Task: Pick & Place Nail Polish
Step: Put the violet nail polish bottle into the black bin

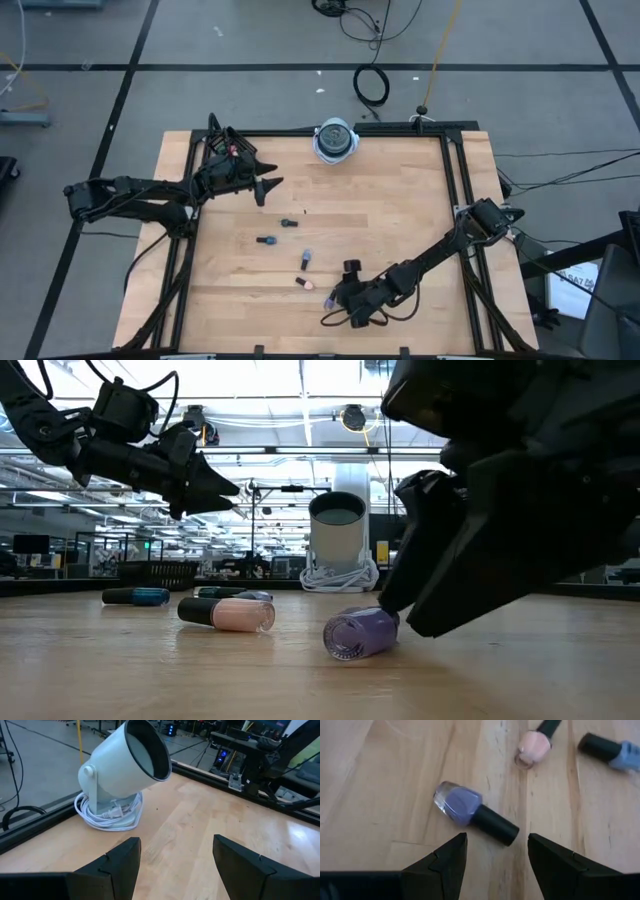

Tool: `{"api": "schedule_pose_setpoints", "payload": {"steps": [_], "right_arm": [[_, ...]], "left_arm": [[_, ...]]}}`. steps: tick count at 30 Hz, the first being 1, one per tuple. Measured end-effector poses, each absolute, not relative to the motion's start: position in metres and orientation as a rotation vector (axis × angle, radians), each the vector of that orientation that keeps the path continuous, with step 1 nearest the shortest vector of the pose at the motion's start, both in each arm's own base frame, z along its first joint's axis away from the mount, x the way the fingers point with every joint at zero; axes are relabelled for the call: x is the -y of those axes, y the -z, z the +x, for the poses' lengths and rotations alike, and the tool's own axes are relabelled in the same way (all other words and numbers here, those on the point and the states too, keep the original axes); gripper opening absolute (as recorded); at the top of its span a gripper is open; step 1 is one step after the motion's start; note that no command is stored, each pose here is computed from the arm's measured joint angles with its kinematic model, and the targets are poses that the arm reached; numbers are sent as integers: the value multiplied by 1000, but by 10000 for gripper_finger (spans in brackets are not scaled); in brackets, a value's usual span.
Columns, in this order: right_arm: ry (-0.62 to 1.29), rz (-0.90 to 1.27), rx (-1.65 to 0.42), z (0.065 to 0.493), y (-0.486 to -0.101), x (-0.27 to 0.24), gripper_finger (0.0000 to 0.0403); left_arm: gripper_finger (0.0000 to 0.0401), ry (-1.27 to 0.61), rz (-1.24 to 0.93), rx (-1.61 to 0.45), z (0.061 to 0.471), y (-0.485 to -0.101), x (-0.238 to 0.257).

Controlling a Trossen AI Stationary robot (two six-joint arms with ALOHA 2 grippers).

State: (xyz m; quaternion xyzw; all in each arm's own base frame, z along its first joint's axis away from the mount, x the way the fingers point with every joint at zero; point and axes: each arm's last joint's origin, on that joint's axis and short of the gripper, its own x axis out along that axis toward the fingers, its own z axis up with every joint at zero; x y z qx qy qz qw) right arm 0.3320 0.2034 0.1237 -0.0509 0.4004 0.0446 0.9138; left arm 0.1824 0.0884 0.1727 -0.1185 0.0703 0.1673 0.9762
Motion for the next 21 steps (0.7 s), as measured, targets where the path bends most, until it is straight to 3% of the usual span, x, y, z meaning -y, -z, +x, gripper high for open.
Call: {"api": "schedule_pose_setpoints", "payload": {"steps": [11, 21], "right_arm": [[-146, -220, -784, 341, -126, -195, 196], [-216, -191, -809, 345, -126, -188, 196]], "left_arm": [[244, -356, -237, -141, 182, -173, -89], [244, -355, -212, -145, 182, -173, -89]]}}
